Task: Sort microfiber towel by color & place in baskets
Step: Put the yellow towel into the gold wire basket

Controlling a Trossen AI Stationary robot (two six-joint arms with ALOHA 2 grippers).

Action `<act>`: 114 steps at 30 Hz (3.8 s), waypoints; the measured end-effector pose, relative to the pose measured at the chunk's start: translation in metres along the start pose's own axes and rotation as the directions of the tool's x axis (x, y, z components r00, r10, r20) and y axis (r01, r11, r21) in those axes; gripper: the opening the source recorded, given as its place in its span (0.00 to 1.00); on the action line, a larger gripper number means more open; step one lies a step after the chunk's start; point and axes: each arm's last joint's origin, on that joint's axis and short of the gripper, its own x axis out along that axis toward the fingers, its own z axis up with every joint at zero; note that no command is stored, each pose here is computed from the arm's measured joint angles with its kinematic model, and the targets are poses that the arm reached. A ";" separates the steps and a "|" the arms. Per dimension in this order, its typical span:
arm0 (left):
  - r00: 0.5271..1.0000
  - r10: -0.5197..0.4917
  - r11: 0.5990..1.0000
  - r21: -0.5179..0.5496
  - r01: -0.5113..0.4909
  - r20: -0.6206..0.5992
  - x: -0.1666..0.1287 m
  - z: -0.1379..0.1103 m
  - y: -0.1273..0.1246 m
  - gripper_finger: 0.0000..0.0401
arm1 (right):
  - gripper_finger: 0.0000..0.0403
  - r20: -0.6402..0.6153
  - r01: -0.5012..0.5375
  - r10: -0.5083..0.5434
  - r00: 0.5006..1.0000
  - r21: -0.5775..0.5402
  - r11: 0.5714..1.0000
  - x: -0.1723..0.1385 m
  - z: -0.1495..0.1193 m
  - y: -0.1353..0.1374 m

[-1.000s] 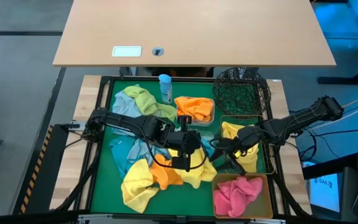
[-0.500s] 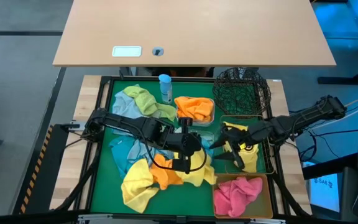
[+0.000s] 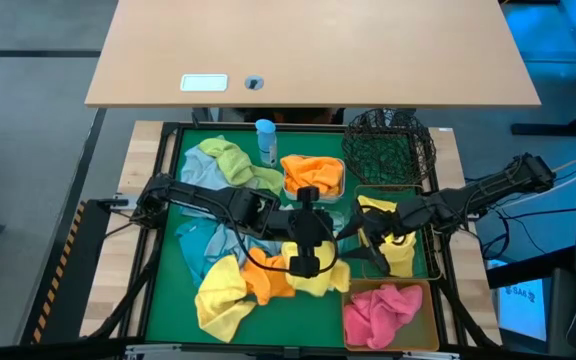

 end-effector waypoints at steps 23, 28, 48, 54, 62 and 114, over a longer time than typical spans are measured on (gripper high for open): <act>0.990 -0.124 0.991 0.032 0.127 -0.062 -0.003 -0.006 -0.010 0.00 | 0.49 -0.007 -0.005 0.005 1.000 -0.001 1.000 -0.003 0.000 0.000; 0.994 -0.112 0.993 0.036 0.112 0.017 -0.001 0.002 -0.007 0.00 | 0.49 -0.003 -0.008 0.008 1.000 0.000 1.000 -0.003 0.001 0.000; 0.999 -0.014 0.999 0.034 0.015 -0.029 -0.004 -0.002 0.004 0.25 | 0.02 -0.131 0.060 -0.064 0.989 -0.035 0.998 -0.028 0.031 0.006; 0.955 -0.058 0.995 0.066 0.081 -0.292 -0.014 -0.028 0.000 0.28 | 0.02 -0.324 0.232 -0.230 0.917 -0.035 0.972 -0.065 0.047 0.006; 0.880 -0.075 0.991 0.065 0.119 -0.469 0.006 -0.061 -0.019 0.28 | 0.02 -0.458 0.402 -0.330 0.825 0.065 0.914 -0.128 0.062 0.007; 0.713 -0.244 0.962 -0.070 0.264 -0.657 0.001 -0.123 -0.038 0.29 | 0.03 -0.702 0.463 -0.141 0.698 0.293 0.837 -0.132 -0.042 -0.007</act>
